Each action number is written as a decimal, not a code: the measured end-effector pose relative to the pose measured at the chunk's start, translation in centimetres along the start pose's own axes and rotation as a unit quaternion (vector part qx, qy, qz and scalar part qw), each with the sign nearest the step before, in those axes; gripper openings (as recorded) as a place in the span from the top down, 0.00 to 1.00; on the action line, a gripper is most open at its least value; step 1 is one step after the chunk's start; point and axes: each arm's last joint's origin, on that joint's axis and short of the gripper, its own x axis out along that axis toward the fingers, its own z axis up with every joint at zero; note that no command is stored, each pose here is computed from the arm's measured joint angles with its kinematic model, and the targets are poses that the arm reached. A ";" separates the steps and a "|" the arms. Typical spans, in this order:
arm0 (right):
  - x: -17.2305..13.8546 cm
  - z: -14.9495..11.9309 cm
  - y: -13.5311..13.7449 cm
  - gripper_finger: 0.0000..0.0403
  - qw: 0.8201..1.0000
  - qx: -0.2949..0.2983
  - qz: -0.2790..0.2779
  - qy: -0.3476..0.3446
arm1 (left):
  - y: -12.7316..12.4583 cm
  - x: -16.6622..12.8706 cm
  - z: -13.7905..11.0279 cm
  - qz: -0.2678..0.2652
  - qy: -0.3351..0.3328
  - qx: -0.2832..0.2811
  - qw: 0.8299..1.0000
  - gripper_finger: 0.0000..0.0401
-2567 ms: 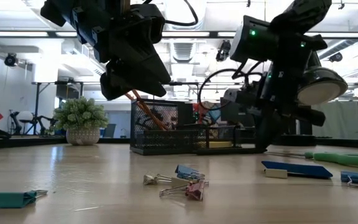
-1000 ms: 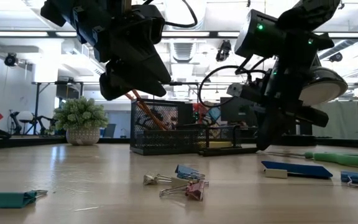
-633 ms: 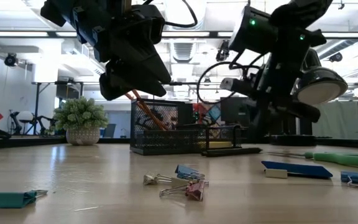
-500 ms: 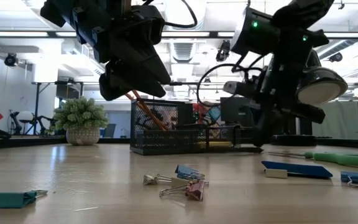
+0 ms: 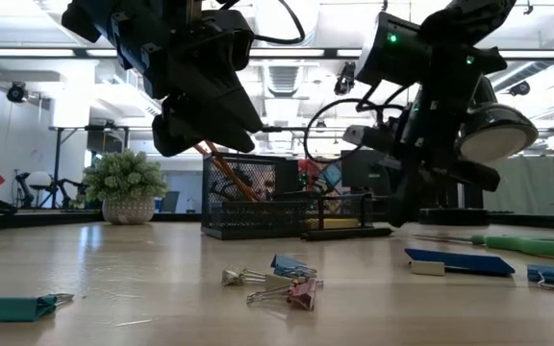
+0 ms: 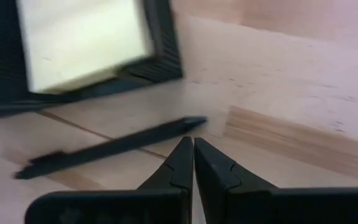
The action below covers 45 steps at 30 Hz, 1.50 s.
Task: Pick and place office supplies into organizer
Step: Put the top black pen into the black desk organizer
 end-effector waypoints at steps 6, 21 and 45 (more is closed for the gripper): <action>0.8 -0.2 0.2 0.98 1.000 -0.007 -0.006 0.000 | 0.0 0.0 0.0 0.000 0.000 0.000 1.000 0.75; -0.1 0.5 0.8 0.98 1.000 -0.016 -0.002 -0.014 | 0.0 0.0 0.0 0.000 0.000 -0.001 1.000 0.75; 0.5 0.8 0.2 0.98 1.000 -0.009 -0.011 -0.026 | 0.0 0.0 0.0 0.000 0.000 -0.001 1.000 0.75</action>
